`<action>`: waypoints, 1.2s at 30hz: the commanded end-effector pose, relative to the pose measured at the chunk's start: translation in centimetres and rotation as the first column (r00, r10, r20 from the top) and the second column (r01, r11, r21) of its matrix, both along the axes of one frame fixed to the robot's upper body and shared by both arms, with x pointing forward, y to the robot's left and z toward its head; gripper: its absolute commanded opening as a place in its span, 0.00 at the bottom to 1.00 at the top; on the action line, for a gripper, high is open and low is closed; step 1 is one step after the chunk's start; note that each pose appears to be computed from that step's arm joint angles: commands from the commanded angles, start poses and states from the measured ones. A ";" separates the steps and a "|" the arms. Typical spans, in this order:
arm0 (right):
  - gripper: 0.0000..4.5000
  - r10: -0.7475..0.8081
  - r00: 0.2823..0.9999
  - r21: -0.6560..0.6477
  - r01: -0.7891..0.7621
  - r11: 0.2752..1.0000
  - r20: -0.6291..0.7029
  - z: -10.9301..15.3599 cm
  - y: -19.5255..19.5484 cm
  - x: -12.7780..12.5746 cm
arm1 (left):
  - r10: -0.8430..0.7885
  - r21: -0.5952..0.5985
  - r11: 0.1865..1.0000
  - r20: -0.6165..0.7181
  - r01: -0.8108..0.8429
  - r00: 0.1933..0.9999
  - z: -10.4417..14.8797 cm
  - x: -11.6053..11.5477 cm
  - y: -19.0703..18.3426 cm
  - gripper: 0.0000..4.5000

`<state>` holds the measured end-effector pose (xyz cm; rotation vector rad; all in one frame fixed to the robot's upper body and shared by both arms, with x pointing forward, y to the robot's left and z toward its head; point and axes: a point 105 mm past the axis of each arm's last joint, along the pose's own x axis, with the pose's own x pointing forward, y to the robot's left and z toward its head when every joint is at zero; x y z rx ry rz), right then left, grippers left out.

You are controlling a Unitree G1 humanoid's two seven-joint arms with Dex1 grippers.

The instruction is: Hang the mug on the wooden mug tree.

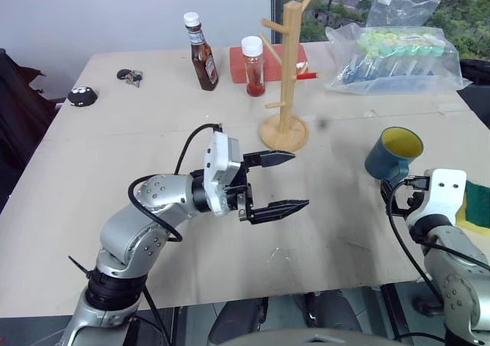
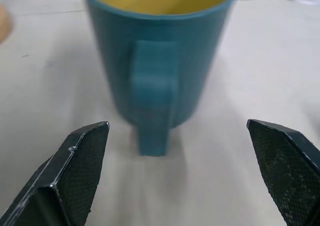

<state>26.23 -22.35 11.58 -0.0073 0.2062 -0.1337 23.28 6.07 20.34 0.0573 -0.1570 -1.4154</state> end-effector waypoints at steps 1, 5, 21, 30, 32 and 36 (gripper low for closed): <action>1.00 -0.022 0.998 -0.026 0.024 0.999 0.054 1.0 0.1 0.3 | -0.009 -0.010 1.000 0.033 0.010 0.999 0.7 -0.3 -0.1 1.00; 1.00 -0.050 0.997 -0.019 0.051 0.999 0.064 0.7 0.4 0.7 | -0.003 -0.015 1.000 0.035 0.003 0.999 0.7 -0.2 -0.1 1.00; 0.86 -0.101 0.992 -0.006 0.101 0.995 0.077 0.2 0.6 1.8 | 0.016 -0.014 1.000 0.041 -0.015 0.999 0.7 -0.3 0.1 1.00; 0.59 -0.142 0.988 -0.024 0.143 0.989 0.058 -0.1 0.1 1.3 | 0.026 -0.016 1.000 0.033 -0.025 0.999 0.6 -0.3 0.1 1.00; 0.59 -0.160 0.986 -0.033 0.162 0.986 0.053 -0.2 -0.3 1.3 | 0.025 -0.016 1.000 0.031 -0.024 0.999 0.6 -0.4 0.1 1.00; 0.59 -0.193 0.980 -0.051 0.195 0.979 0.046 -0.2 -0.9 1.2 | 0.025 -0.017 1.000 0.030 -0.024 0.999 0.6 -0.4 0.0 1.00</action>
